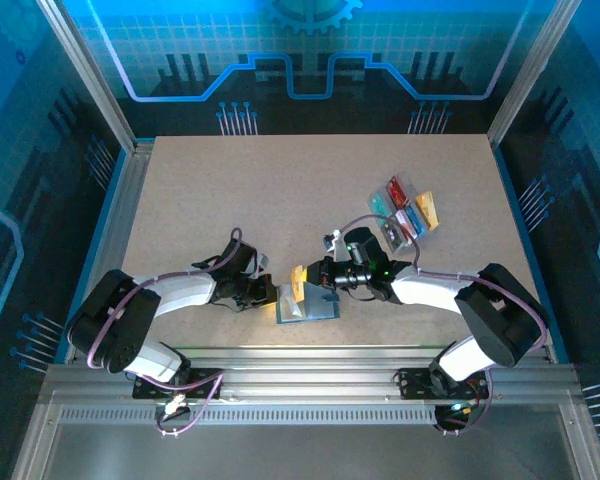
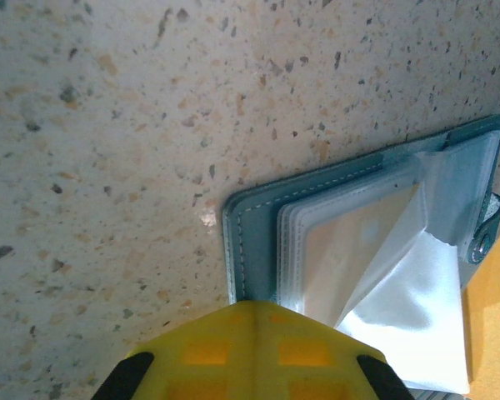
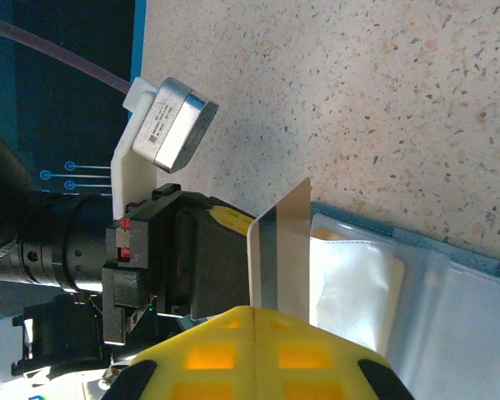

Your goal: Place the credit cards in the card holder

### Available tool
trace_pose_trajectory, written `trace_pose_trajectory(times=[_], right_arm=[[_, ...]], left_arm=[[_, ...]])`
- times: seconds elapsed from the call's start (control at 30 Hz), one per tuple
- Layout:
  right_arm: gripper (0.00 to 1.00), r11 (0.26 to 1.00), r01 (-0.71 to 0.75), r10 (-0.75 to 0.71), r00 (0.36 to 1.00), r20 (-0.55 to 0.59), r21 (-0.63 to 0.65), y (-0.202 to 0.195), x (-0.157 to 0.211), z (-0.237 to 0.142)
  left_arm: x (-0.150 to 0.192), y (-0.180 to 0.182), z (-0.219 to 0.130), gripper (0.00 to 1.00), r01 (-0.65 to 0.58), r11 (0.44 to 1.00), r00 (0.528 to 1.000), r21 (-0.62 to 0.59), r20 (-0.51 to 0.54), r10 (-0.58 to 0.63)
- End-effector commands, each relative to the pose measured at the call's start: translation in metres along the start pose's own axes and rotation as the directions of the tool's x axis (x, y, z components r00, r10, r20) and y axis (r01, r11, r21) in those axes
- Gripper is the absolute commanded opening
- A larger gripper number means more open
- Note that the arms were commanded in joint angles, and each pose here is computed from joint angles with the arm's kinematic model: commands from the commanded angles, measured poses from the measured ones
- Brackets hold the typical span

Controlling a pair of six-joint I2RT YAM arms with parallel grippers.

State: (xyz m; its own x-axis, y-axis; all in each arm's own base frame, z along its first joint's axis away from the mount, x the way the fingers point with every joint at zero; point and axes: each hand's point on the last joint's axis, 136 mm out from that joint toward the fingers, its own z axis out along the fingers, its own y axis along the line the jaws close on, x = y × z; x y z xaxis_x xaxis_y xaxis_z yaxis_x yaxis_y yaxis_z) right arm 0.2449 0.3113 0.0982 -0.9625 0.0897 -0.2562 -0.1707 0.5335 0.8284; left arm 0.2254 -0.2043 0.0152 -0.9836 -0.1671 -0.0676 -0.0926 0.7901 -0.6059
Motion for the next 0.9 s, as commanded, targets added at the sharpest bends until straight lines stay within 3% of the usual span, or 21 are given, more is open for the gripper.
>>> trace_pose_trajectory(times=[0.0,0.33,0.57,0.87], right_arm=[[0.0,0.999,0.032,-0.033,0.999,-0.005,-0.019,0.011,0.0,0.003],[0.0,0.997,0.012,-0.008,0.999,-0.052,0.074,-0.021,0.017,0.006],[0.0,0.982,0.013,0.017,0.987,-0.158,0.188,-0.052,0.043,0.0],[0.0,0.975,0.018,0.033,0.973,-0.227,0.219,-0.066,0.054,0.007]], left_arm=[[0.012,0.01,0.006,0.0,0.02,1.0,0.999,-0.018,-0.036,-0.021],[0.013,0.011,0.005,0.0,0.019,1.0,0.999,-0.021,-0.036,-0.02],[0.013,0.012,0.006,0.0,0.02,1.0,0.999,-0.023,-0.039,-0.02],[0.015,0.013,0.006,0.0,0.023,0.999,0.999,-0.022,-0.039,-0.024]])
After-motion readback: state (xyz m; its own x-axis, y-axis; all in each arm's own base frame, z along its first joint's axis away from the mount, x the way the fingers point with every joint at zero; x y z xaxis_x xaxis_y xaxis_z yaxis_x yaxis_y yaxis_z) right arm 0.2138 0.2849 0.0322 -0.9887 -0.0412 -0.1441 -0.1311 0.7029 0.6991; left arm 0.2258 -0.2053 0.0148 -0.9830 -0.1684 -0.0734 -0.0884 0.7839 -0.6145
